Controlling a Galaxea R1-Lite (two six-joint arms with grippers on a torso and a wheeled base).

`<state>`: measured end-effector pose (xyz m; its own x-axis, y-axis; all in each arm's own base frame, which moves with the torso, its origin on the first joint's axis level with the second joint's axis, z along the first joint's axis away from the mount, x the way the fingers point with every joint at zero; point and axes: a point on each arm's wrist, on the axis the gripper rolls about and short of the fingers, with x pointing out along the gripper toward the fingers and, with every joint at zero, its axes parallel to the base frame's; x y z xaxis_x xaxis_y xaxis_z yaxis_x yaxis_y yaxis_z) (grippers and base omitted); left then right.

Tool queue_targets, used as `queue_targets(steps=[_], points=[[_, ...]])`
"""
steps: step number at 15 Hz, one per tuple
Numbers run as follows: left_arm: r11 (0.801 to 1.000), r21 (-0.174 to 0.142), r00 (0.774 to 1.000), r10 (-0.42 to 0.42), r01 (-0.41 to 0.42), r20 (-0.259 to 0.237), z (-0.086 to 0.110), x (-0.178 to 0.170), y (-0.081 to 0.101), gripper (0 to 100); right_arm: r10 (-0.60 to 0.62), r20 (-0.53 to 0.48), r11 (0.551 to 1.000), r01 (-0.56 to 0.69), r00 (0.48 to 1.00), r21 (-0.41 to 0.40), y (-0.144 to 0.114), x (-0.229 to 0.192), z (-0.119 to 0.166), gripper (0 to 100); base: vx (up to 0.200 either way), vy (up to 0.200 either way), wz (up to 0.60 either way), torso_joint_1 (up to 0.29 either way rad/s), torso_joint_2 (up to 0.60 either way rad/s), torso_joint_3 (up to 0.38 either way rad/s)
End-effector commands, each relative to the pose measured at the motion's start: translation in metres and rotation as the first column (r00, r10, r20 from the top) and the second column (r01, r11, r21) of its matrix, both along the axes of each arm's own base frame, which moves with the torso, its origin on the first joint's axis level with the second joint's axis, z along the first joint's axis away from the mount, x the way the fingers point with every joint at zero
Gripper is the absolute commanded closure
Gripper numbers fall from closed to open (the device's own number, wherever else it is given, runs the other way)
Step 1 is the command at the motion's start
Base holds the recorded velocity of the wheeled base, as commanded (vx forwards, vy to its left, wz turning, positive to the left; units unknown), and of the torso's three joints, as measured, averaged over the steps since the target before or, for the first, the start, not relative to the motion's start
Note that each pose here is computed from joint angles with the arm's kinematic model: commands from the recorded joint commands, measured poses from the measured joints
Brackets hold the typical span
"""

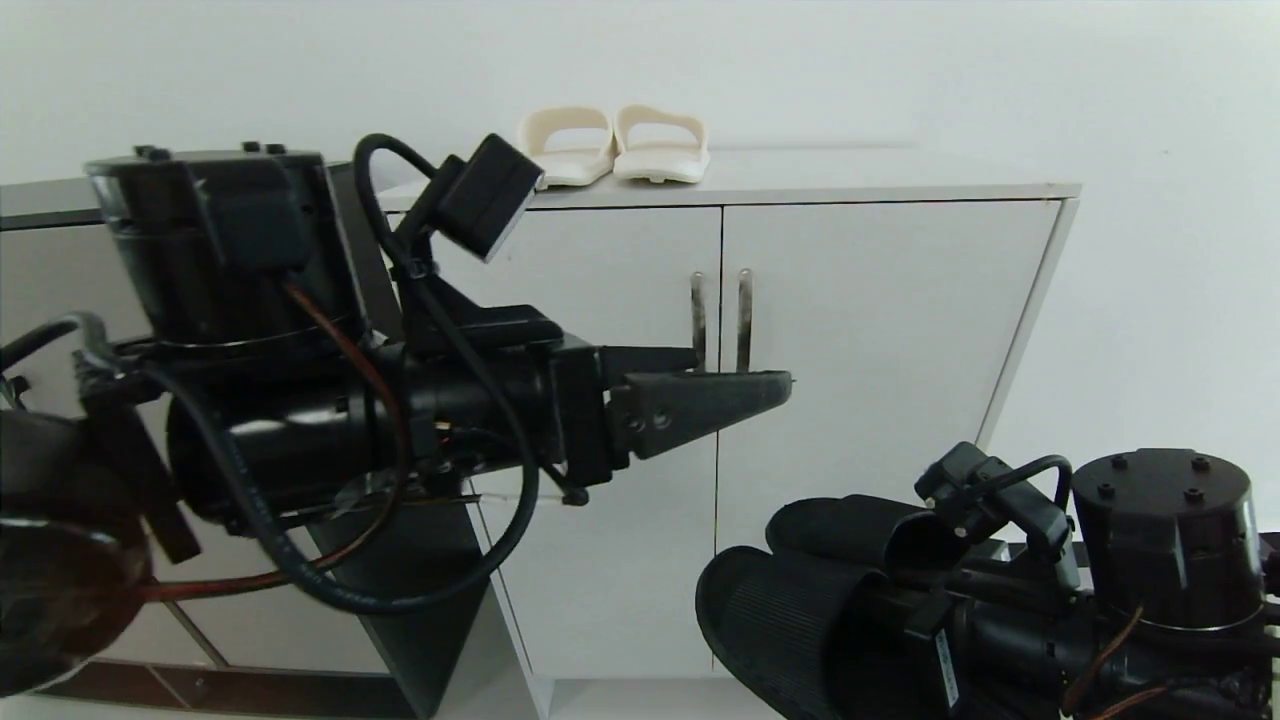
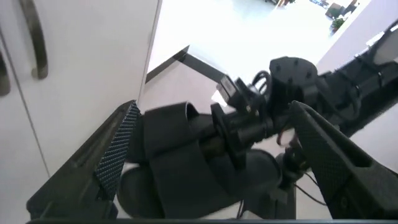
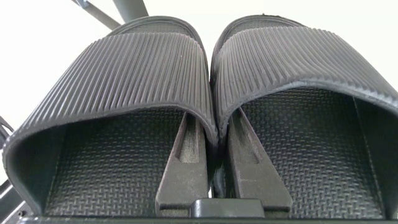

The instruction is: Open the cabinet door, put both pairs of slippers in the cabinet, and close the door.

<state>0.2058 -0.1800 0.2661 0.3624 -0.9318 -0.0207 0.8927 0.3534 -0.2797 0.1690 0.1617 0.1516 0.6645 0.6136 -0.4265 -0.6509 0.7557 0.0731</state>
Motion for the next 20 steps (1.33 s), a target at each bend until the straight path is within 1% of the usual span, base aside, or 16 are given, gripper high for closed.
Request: queue_targets(steps=[1, 3, 4, 5, 6, 7, 8, 10, 12, 13, 15, 17, 19, 20], points=[[1.000, 0.012, 1.000, -0.021, 0.021, -0.016, -0.005, 0.027, -0.031, 0, 0.001, -0.001, 1.000, -0.001, 1.000, -0.001, 0.000, 0.000, 0.000, 100, 0.000, 0.000, 0.00, 0.000, 0.00, 0.000], [1.000, 0.000, 1.000, -0.014, 0.014, -0.002, -0.003, 0.043, -0.044, 0, 0.001, 0.001, 1.000, -0.001, 1.000, 0.001, 0.000, 0.000, 0.000, 100, 0.000, 0.000, 0.00, 0.000, 0.00, 0.000], [1.000, -0.004, 1.000, 0.008, -0.008, -0.002, -0.003, 0.051, -0.048, 0, 0.002, -0.001, 1.000, -0.002, 1.000, 0.002, 0.001, 0.000, -0.001, 100, 0.000, 0.000, 0.00, 0.000, 0.00, 0.000], [1.000, -0.008, 1.000, 0.025, -0.025, -0.008, -0.003, 0.056, -0.050, 0, 0.009, -0.003, 1.000, -0.009, 1.000, 0.004, 0.001, 0.000, -0.001, 100, 0.000, 0.000, 0.00, 0.000, 0.00, 0.000], [0.999, -0.014, 0.999, 0.036, -0.036, -0.025, -0.002, 0.059, -0.052, 0, 0.012, -0.003, 1.000, -0.012, 1.000, 0.004, 0.001, 0.000, -0.001, 100, 0.000, 0.000, 0.00, 0.000, 0.00, 0.000], [0.999, -0.011, 0.999, 0.041, -0.041, -0.029, -0.002, 0.061, -0.051, 0, 0.012, -0.003, 1.000, -0.012, 1.000, 0.004, 0.001, 0.000, -0.001, 100, 0.000, 0.000, 0.00, 0.000, 0.00, 0.000], [0.999, -0.001, 0.998, 0.044, -0.044, -0.040, -0.002, 0.065, -0.054, 0, 0.012, -0.002, 1.000, -0.012, 1.000, 0.005, 0.001, 0.000, 0.000, 100, 0.000, 0.000, 0.00, 0.000, 0.00, 0.000], [0.997, 0.009, 0.996, 0.081, -0.080, -0.041, -0.003, 0.080, -0.049, 0, 0.012, -0.003, 1.000, -0.012, 1.000, 0.004, 0.001, 0.000, -0.001, 100, 0.000, 0.000, 0.00, 0.000, 0.00, 0.000], [0.994, 0.011, 0.993, 0.108, -0.108, -0.043, -0.005, 0.090, -0.044, 0, 0.012, -0.003, 1.000, -0.012, 1.000, 0.004, 0.001, 0.000, 0.000, 100, 0.000, 0.000, 0.00, 0.000, 0.00, 0.000], [0.994, 0.008, 0.993, 0.110, -0.109, -0.040, -0.005, 0.094, -0.046, 0, 0.012, -0.003, 1.000, -0.012, 1.000, 0.004, 0.001, 0.001, -0.001, 100, 0.000, 0.000, 0.00, 0.000, 0.00, 0.000], [0.994, 0.014, 0.993, 0.113, -0.112, -0.044, -0.008, 0.102, -0.050, 0, 0.012, -0.010, 1.000, -0.012, 1.000, -0.002, 0.002, 0.001, -0.002, 100, 0.000, 0.000, 0.00, 0.000, 0.00, 0.000], [0.989, 0.023, 0.988, 0.145, -0.144, -0.048, -0.016, 0.114, -0.055, 0, 0.012, -0.009, 1.000, -0.012, 1.000, -0.001, 0.002, 0.001, -0.002, 100, 0.000, 0.000, 0.00, 0.000, 0.00, 0.000], [0.981, 0.032, 0.981, 0.190, -0.189, -0.042, -0.022, 0.125, -0.056, 0, 0.012, -0.011, 1.000, -0.012, 1.000, -0.003, 0.002, 0.001, -0.003, 100, 0.000, 0.000, 0.00, 0.000, 0.00, 0.000], [0.980, 0.033, 0.979, 0.198, -0.196, -0.042, -0.023, 0.127, -0.056, 0, 0.012, -0.011, 1.000, -0.012, 1.000, -0.003, 0.002, 0.001, -0.003, 100, 0.000, 0.000, 0.00, 0.000, 0.00, 0.000]])
